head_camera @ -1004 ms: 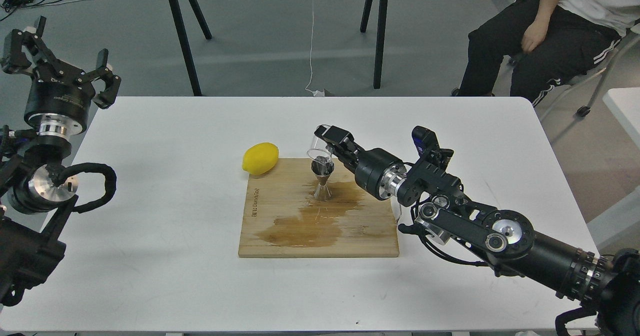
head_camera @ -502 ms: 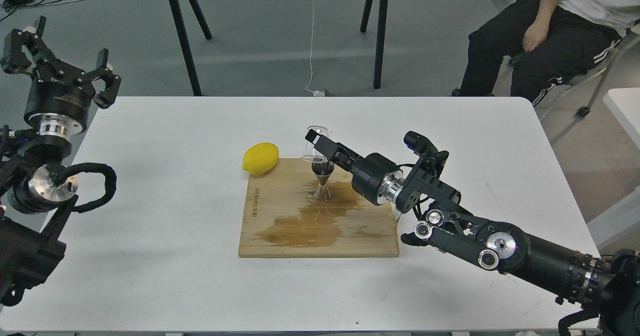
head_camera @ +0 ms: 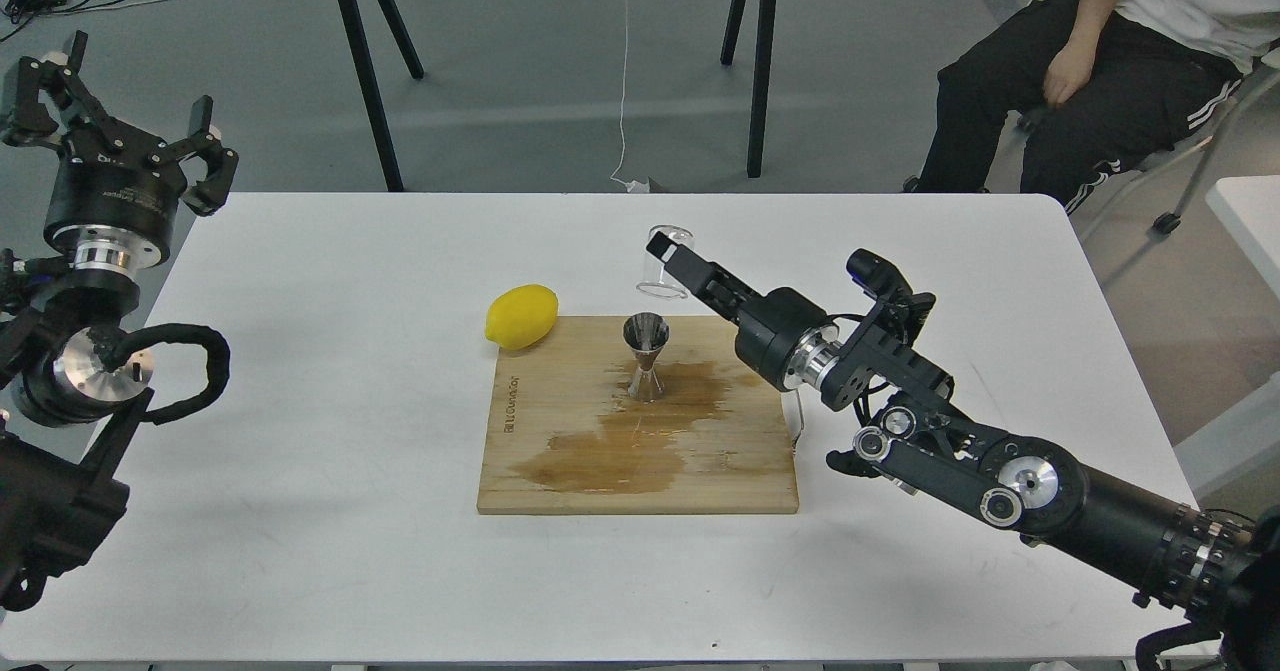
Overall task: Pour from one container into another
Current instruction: 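Carry the glass cup back toward its original spot with the right gripper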
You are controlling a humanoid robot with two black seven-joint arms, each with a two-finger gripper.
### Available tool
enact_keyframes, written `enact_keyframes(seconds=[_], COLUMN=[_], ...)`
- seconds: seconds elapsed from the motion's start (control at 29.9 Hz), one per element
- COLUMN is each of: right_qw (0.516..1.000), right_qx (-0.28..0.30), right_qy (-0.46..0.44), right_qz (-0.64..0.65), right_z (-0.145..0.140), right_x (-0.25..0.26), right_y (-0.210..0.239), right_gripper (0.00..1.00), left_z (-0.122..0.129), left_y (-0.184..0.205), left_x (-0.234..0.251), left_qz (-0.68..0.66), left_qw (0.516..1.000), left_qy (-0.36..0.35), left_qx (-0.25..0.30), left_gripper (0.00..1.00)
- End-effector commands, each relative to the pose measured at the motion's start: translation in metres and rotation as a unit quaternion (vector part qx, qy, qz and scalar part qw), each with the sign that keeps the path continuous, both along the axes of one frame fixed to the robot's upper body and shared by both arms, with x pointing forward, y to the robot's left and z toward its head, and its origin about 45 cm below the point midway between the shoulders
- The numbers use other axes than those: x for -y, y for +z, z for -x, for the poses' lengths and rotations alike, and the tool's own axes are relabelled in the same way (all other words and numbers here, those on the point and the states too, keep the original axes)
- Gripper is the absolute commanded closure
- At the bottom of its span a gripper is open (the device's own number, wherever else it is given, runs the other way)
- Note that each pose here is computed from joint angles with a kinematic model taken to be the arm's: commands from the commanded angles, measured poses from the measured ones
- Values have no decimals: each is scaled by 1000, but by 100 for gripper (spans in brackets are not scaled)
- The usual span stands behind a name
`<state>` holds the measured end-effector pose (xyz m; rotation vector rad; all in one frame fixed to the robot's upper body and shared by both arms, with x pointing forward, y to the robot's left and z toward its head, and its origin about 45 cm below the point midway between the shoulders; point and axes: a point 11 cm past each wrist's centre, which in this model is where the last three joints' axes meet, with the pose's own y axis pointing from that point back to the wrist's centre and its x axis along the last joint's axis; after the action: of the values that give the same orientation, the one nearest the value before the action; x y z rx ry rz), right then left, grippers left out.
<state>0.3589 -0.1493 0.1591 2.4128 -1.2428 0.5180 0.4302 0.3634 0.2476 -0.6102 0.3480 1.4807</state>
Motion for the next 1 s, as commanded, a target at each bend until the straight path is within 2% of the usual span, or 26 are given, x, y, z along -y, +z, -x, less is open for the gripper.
enact_keyframes(seconds=[0.0, 0.3, 0.57, 0.67, 0.77, 0.97], right_qw=[995, 928, 838, 819, 802, 698], right_qx=[-37, -145, -220, -240, -248, -296], right_qy=[-67, -237, -321, -343, -363, -377], right_qz=[-59, -248, -383, -392, -403, -532], right_z=[-10, -28, 11, 30, 37, 47], right_x=[35, 146, 204, 217, 229, 250], right_y=[7, 25, -10, -33, -45, -61], right_gripper=[59, 58, 58, 58, 58, 57], left_z=[-1, -2, -2, -3, -3, -1], left_y=[1, 1, -5, -11, -14, -18], left_x=[1, 5, 18, 34, 39, 39], left_qz=[3, 5, 20, 34, 40, 40], left_qw=[1000, 1000, 1000, 999, 999, 999], left_qy=[0, 2, -6, -16, -19, -20], left_qx=[1, -2, -4, -7, -9, -13], left_gripper=[0, 0, 0, 0, 0, 0])
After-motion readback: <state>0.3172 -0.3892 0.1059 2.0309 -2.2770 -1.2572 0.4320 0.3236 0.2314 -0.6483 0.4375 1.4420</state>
